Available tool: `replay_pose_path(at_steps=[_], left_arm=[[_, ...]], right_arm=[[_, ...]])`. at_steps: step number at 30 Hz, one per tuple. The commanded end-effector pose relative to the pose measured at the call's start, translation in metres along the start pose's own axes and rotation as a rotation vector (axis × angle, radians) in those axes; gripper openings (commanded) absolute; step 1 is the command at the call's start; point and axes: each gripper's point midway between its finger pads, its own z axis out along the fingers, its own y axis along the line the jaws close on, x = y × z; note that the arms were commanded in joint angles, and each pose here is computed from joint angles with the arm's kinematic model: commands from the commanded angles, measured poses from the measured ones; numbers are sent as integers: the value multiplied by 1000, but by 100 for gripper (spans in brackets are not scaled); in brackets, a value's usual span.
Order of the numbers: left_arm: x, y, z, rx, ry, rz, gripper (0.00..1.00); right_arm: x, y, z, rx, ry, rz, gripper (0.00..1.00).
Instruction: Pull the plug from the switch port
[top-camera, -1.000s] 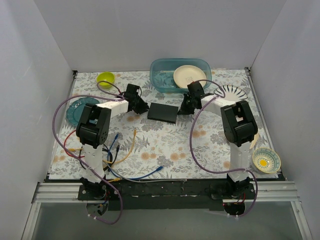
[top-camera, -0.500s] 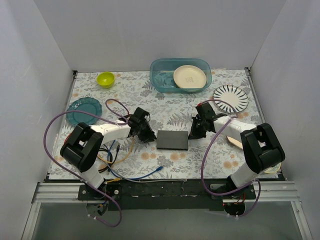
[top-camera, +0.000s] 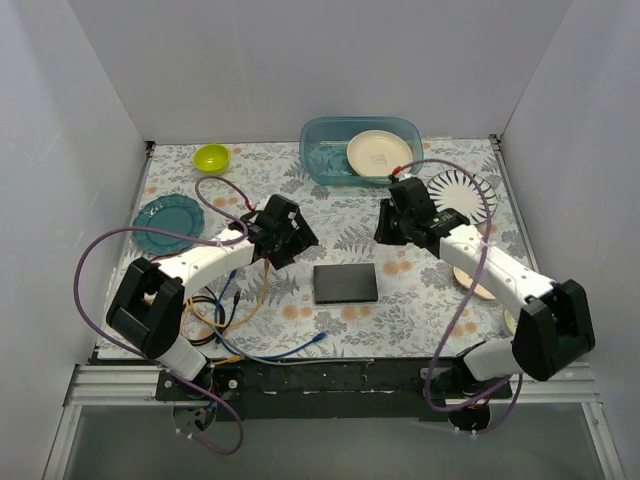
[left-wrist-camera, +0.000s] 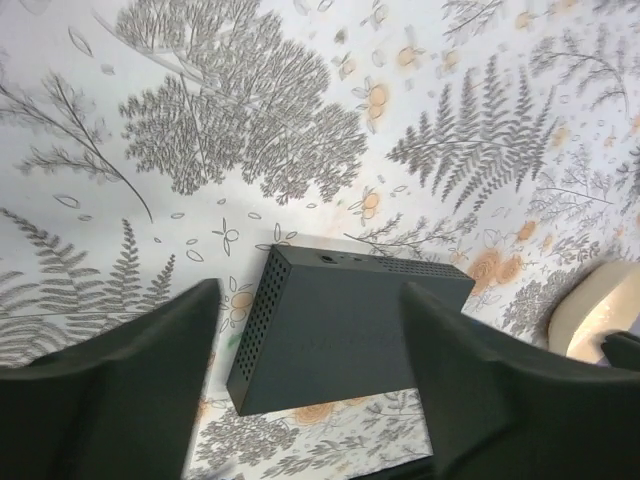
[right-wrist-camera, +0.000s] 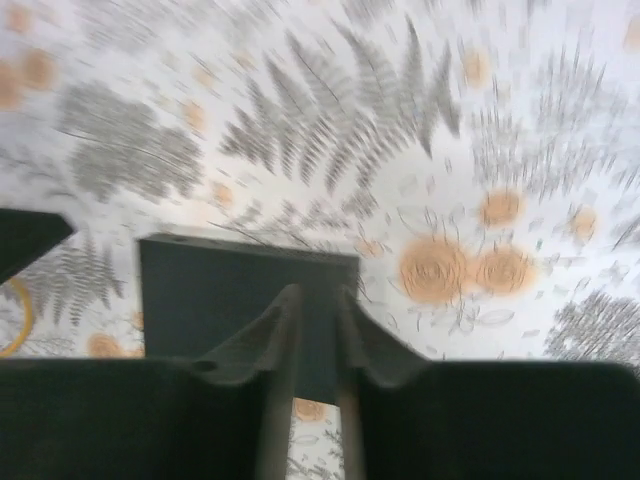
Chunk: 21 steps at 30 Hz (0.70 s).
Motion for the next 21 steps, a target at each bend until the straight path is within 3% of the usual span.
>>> replay_pose_path(at_steps=[1,2,3,5,7,10,14,16,21], left_arm=[[-53,-24,-51,7,-193,33,85],[-57,-28,-54,5,-200,33,98],[-58,-34,-58,25,-189,50,98],[-53,-32,-52,11,-146,62,98],[-48,-33,-49,6,-105,95,98],[-41,-28,-41,-15,-58,175,98],[-33,-25,-36,-20,-31,232,98],[-21,-35,-38,39,7,246,98],[-5,-53,-44,183,23,206,98]], right_arm=[[-61,37,-72,-1,-273,-141,42],[-58,42,-76,-26,-276,-141,57],[-52,43,-81,-40,-276,-130,75],[-45,43,-85,-52,-280,-110,97],[-37,41,-95,-44,-317,-145,98],[-39,15,-114,147,-429,-260,99],[-34,-24,-132,355,-439,-355,99],[-33,-38,-141,408,-456,-326,99],[-5,-52,-139,344,-454,-266,99]])
